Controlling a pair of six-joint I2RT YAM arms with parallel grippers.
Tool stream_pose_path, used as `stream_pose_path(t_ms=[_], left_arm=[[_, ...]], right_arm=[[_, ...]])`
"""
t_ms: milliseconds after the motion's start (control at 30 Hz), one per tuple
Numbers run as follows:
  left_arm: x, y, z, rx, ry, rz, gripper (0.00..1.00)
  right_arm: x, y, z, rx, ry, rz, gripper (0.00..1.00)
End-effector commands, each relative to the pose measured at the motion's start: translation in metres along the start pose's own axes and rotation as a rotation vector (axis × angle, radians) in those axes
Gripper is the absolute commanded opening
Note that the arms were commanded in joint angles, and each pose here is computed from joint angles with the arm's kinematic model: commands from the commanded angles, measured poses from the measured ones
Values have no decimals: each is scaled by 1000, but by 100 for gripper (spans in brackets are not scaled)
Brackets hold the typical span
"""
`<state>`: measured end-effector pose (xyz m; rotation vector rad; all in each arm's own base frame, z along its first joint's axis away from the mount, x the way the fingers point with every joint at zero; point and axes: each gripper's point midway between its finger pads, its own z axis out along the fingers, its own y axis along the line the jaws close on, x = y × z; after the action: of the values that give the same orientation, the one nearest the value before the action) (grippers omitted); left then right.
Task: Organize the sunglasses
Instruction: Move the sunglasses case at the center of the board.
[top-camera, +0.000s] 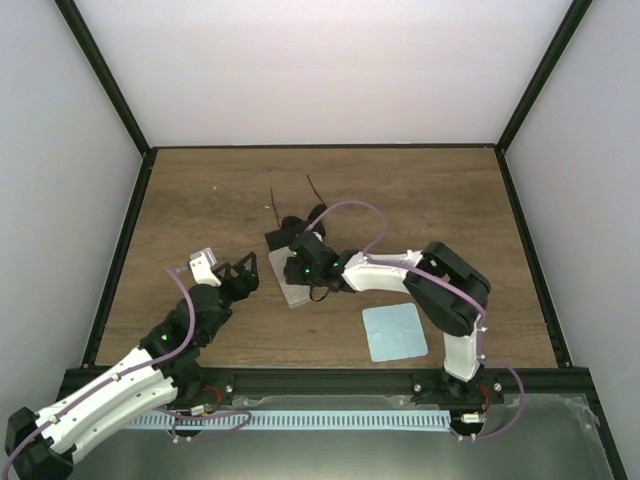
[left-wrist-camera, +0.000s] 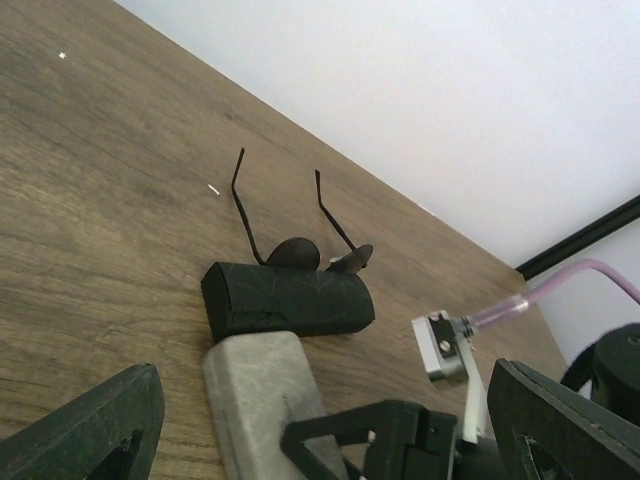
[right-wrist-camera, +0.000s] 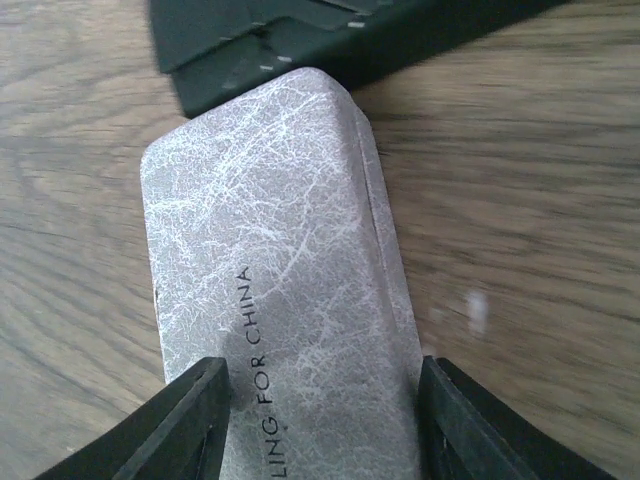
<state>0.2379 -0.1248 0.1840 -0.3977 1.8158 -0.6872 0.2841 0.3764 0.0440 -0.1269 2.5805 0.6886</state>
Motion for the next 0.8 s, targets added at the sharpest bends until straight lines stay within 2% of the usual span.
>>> stream_pose_path(t_ms=[0, 433, 567, 767], left_arm=[[2, 2, -1, -9, 11, -1, 91], [5, 9, 3, -47, 10, 0, 91], [5, 14, 7, -79, -10, 13, 89], [-1, 11, 17, -143, -16, 28, 91]], right_arm=[[15, 20, 23, -50, 75, -8, 51], [-16, 89, 53, -233, 71, -6, 47], [-38, 78, 26, -192, -32, -10, 49], [-80, 43, -11, -83, -146, -60, 59]])
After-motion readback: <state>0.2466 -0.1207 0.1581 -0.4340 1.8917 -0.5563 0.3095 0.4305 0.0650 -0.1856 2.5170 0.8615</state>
